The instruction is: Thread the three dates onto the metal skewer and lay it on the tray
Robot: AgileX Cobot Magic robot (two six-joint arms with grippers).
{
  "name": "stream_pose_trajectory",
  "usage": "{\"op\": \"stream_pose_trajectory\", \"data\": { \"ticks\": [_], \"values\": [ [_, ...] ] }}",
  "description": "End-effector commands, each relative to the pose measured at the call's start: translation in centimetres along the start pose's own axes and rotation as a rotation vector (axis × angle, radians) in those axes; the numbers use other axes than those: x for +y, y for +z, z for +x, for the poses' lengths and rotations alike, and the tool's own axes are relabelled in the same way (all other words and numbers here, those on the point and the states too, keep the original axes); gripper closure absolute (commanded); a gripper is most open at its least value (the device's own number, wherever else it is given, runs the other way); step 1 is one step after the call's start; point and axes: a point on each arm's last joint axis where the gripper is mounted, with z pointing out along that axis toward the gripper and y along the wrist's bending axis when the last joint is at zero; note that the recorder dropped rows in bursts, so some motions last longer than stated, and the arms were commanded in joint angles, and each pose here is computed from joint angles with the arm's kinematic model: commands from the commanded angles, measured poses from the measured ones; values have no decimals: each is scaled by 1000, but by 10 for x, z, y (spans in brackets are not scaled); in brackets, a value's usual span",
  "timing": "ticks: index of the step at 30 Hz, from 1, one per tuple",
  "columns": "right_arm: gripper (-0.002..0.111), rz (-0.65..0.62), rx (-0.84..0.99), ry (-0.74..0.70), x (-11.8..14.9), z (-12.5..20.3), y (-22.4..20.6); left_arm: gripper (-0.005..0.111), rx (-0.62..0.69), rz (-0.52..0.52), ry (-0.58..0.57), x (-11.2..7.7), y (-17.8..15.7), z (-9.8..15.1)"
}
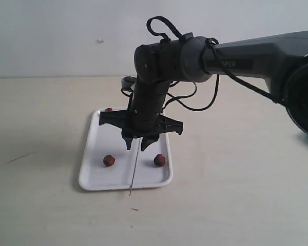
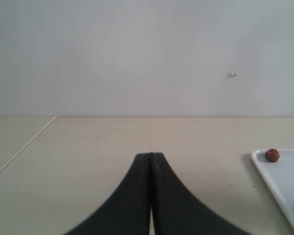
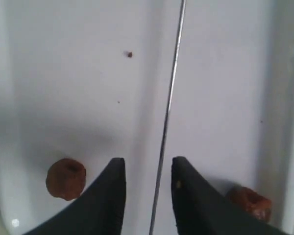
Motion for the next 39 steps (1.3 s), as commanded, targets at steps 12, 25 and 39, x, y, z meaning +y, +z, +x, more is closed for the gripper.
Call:
{"op": "stream_pose_trajectory", "data": {
  "ticks": [12, 25, 39],
  "values": [
    [84, 28, 25, 19, -4, 0, 21, 107, -4, -2, -1, 0, 0, 0],
    [108, 92, 1, -43, -10, -2, 15, 107, -4, -2, -1, 0, 0, 0],
    [108, 22, -225, -392, 0, 7, -144, 107, -4, -2, -1, 0, 0, 0]
  ]
}}
